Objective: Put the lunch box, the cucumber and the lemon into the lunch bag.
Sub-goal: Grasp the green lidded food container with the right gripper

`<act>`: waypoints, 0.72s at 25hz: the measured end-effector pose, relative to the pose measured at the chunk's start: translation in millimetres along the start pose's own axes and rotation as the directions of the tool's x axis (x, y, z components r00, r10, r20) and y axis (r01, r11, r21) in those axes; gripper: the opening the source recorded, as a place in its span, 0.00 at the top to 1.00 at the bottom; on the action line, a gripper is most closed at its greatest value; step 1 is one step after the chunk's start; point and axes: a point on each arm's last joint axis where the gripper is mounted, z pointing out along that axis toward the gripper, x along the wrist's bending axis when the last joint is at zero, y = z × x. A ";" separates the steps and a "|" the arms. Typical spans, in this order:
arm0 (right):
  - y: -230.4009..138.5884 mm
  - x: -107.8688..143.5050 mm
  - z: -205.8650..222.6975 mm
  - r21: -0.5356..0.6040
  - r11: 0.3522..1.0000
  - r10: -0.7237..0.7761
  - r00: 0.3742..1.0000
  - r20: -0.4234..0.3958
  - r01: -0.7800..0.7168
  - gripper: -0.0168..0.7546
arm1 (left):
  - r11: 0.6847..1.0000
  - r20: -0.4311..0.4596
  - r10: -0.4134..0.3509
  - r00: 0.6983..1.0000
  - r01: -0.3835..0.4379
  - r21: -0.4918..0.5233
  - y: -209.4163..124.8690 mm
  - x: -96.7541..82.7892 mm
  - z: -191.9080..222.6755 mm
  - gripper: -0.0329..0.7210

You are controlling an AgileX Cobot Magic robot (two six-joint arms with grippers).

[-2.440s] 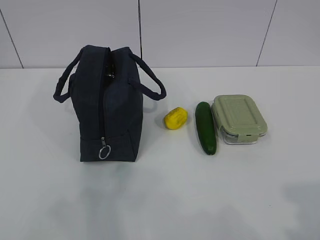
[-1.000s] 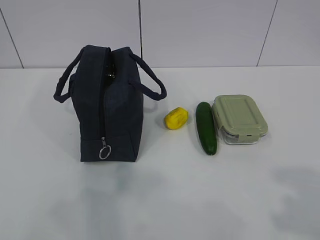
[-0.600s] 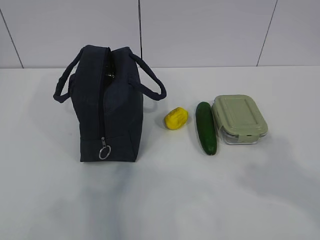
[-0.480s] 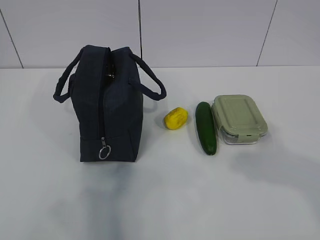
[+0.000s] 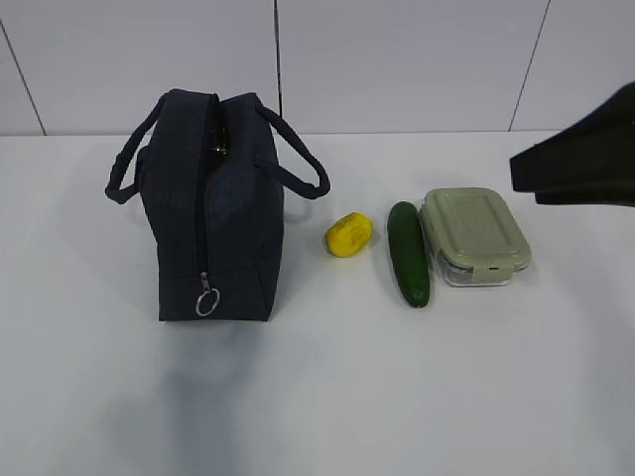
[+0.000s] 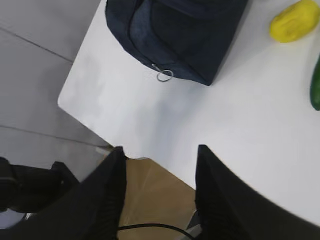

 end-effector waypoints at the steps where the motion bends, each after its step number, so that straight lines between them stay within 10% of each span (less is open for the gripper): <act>1: 6.0 -3.9 4.6 0.008 1.000 0.006 0.999 -0.034 -0.006 0.52 | 1.000 0.000 0.000 1.000 0.000 0.000 0.0 0.0 0.0 0.66; 8: 35.5 -39.5 25.3 -0.026 0.996 0.082 0.986 -0.148 -0.087 0.53 | 1.000 0.000 0.000 1.000 0.000 0.000 0.0 0.0 0.0 0.66; 18: 32.4 -118.8 3.5 -0.083 0.973 0.215 0.976 -0.032 -0.217 0.53 | 1.000 0.000 0.000 1.000 0.000 0.000 0.0 0.0 0.0 0.66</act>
